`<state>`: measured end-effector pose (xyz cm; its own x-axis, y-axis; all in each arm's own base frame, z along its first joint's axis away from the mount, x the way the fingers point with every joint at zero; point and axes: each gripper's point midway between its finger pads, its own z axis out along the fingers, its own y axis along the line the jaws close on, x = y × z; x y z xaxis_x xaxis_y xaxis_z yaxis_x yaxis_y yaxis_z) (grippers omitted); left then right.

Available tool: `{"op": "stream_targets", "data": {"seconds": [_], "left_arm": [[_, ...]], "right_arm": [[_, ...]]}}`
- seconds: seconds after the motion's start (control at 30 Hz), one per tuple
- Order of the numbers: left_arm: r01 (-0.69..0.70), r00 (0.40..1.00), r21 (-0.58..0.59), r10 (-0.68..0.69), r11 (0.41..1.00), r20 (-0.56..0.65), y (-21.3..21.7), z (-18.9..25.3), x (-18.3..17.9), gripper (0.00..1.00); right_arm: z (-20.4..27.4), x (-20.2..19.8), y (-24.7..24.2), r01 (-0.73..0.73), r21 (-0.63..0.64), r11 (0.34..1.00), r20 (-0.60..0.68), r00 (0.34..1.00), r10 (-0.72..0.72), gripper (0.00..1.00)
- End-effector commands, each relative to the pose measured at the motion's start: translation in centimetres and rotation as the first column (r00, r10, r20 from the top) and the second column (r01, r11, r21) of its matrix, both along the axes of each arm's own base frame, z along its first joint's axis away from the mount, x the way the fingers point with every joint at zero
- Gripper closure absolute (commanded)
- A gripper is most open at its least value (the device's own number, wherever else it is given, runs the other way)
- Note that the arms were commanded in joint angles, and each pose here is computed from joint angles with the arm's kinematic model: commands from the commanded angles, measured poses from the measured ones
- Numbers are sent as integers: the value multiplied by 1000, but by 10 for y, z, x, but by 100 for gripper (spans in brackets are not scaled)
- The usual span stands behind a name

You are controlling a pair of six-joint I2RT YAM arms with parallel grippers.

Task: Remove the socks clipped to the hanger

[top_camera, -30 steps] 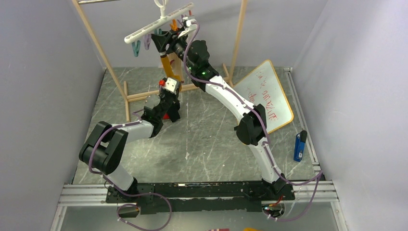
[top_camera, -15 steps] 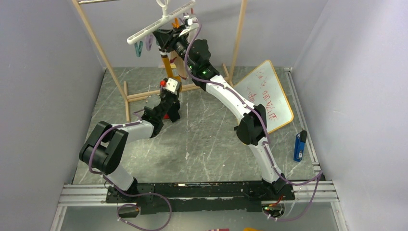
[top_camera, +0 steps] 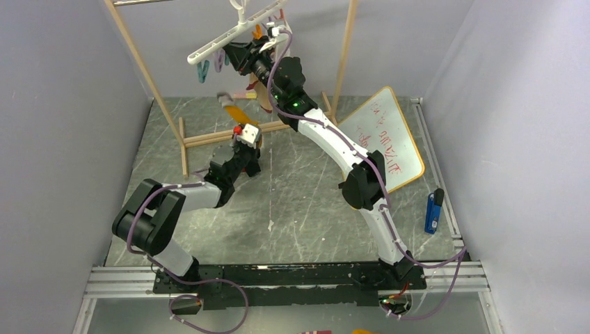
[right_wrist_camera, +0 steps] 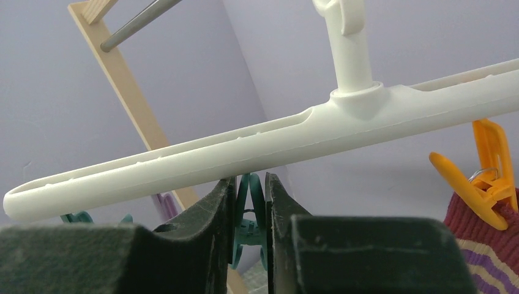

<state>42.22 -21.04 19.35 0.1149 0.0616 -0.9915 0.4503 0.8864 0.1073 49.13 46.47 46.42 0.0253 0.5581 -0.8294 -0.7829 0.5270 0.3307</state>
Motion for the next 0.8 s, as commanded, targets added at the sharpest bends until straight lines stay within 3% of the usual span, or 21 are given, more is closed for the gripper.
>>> {"op": "stream_targets", "data": {"seconds": [0.0, 0.13, 0.37, 0.43, 0.47, 0.5, 0.53, 0.67, 0.77], "left_arm": [[12, 998, -35, -14, 999, -63, 0, -6, -21, 95], [31, 977, -67, -44, 997, -210, -5, -46, -46, 95], [-4, 945, -91, -26, 996, -327, -10, -83, -69, 92], [-15, 941, -92, -17, 996, -339, -10, -86, -72, 73], [-18, 939, -93, -15, 995, -343, -11, -85, -73, 56], [-22, 939, -93, -12, 995, -345, -11, -84, -73, 18], [-26, 937, -92, -8, 995, -350, -11, -83, -74, 5], [-44, 933, -88, 9, 995, -359, -6, -72, -83, 3], [-85, 935, -95, 47, 992, -352, 8, -59, -92, 2]], "right_arm": [[31, -6, -15, 12, 56, 998, 62, 998, -16, 97], [30, -6, -15, 7, 56, 998, 59, 998, -11, 97], [28, -7, -14, 1, 54, 999, 54, 999, -3, 96], [27, -7, -14, 1, 50, 999, 55, 998, -4, 92], [27, -7, -15, 3, 48, 999, 55, 998, -6, 88], [27, -8, -15, 4, 46, 999, 56, 998, -7, 84], [26, -9, -16, 6, 44, 999, 57, 998, -9, 79], [24, -14, -18, -3, 19, 1000, 61, 998, 2, 50], [19, -18, -21, -12, 2, 1000, 53, 999, 11, 37]]}}
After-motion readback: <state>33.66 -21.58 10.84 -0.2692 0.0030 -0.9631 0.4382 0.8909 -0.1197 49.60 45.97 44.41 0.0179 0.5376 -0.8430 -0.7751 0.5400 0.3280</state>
